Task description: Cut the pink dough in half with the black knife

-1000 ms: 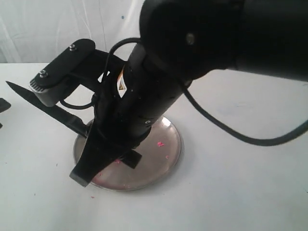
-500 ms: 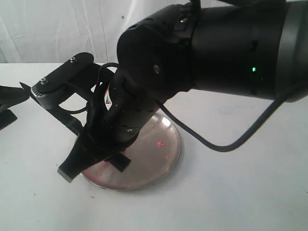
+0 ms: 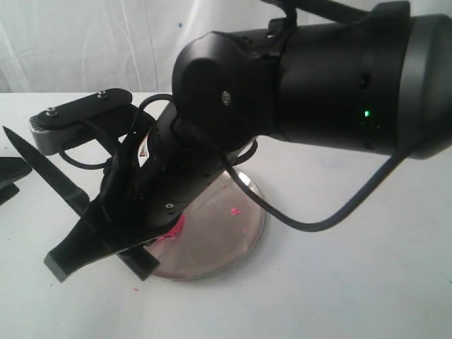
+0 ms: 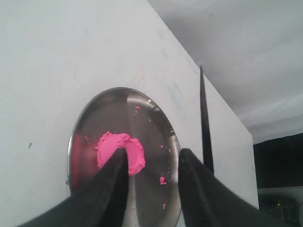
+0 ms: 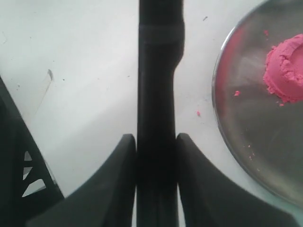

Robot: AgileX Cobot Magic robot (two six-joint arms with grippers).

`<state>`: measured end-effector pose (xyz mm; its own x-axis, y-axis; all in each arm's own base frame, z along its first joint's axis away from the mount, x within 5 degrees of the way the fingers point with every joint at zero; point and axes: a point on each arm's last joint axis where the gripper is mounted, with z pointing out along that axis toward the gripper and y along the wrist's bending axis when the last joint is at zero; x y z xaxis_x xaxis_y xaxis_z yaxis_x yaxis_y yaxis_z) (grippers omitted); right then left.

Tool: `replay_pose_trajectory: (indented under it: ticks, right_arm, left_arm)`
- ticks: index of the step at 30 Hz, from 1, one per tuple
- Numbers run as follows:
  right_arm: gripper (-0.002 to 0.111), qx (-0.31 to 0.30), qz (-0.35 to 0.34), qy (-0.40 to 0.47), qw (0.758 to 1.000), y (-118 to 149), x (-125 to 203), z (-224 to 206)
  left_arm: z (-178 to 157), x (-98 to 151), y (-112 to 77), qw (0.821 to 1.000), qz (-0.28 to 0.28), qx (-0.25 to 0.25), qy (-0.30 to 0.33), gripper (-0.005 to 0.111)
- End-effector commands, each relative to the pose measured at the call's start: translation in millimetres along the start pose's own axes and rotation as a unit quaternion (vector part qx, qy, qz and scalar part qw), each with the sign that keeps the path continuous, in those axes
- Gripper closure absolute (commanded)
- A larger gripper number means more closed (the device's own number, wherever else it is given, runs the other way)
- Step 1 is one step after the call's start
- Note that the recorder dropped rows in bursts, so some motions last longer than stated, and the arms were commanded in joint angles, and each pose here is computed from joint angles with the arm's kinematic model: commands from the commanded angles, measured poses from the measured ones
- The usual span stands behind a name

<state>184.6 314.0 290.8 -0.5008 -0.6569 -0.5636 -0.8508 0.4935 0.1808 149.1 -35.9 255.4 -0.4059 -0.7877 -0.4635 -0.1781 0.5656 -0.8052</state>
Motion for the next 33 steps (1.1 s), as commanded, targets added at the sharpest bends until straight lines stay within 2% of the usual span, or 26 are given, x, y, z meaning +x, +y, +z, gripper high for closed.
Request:
replay_pose_trajectory:
  ticks: [1,3,5,7,11,14,16,19,20,24,25,26,27,29,33]
  right_arm:
    - [0.108,-0.001,-0.009,-0.006,1.0,0,0,-1]
    - [0.108,0.009,-0.018,-0.005,1.0,-2,0,-1]
    - [0.108,0.021,-0.023,-0.003,1.0,-4,0,-1]
    - [0.108,0.034,-0.027,-0.002,0.999,-7,0,-1]
    - [0.108,0.05,-0.035,0.003,0.998,-10,1,-1]
    - [0.108,0.057,-0.042,0.004,0.997,-11,1,-1]
    - [0.108,0.061,-0.046,0.005,0.997,-11,1,-1]
    - [0.108,0.063,-0.049,0.009,0.997,-12,2,-2]
    - [0.108,0.063,-0.049,0.011,0.997,-12,2,-3]
    - [0.108,0.066,-0.053,0.007,0.996,-11,2,-9]
    - [0.108,0.067,-0.054,0.006,0.996,-11,2,-10]
    - [0.108,0.07,-0.057,0.003,0.996,-11,1,-12]
    - [0.108,0.072,-0.059,0.004,0.996,-12,1,-12]
    - [0.108,0.072,-0.059,0.002,0.996,-11,1,-13]
    - [0.108,0.071,-0.058,0.004,0.996,-11,2,-13]
  left_arm:
    - [-1,3,1.3,1.0,0.008,0.0,0.006,0.07]
    - [-4,4,0.9,0.999,0.033,0.002,0.016,0.079]
    - [-8,7,1.7,0.995,0.097,0.0,0.029,0.09]
    - [-11,10,1.1,0.992,0.113,-0.002,0.052,0.098]
    - [-20,10,-8.9,0.964,0.251,0.0,0.094,0.101]
    - [-33,3,-28.4,0.915,0.385,0.015,0.122,0.101]
    - [-44,-6,-44.9,0.888,0.445,0.03,0.116,0.101]
    - [-65,-26,-74.0,0.835,0.545,0.046,0.057,0.101]
    - [-77,-36,-86.8,0.807,0.588,0.046,0.02,0.101]
    - [-127,-66,-123.8,0.712,0.694,0.027,-0.103,0.101]
    - [-138,-71,-130.3,0.701,0.701,0.024,-0.126,0.101]
    - [-154,-77,-139.5,0.699,0.696,0.027,-0.163,0.101]
    - [-163,-80,-145.4,0.713,0.674,0.039,-0.188,0.102]
    - [-181,-86,-157.0,0.757,0.6,0.078,-0.248,0.102]
    - [-196,-92,-164.8,0.822,0.461,0.146,-0.301,0.102]
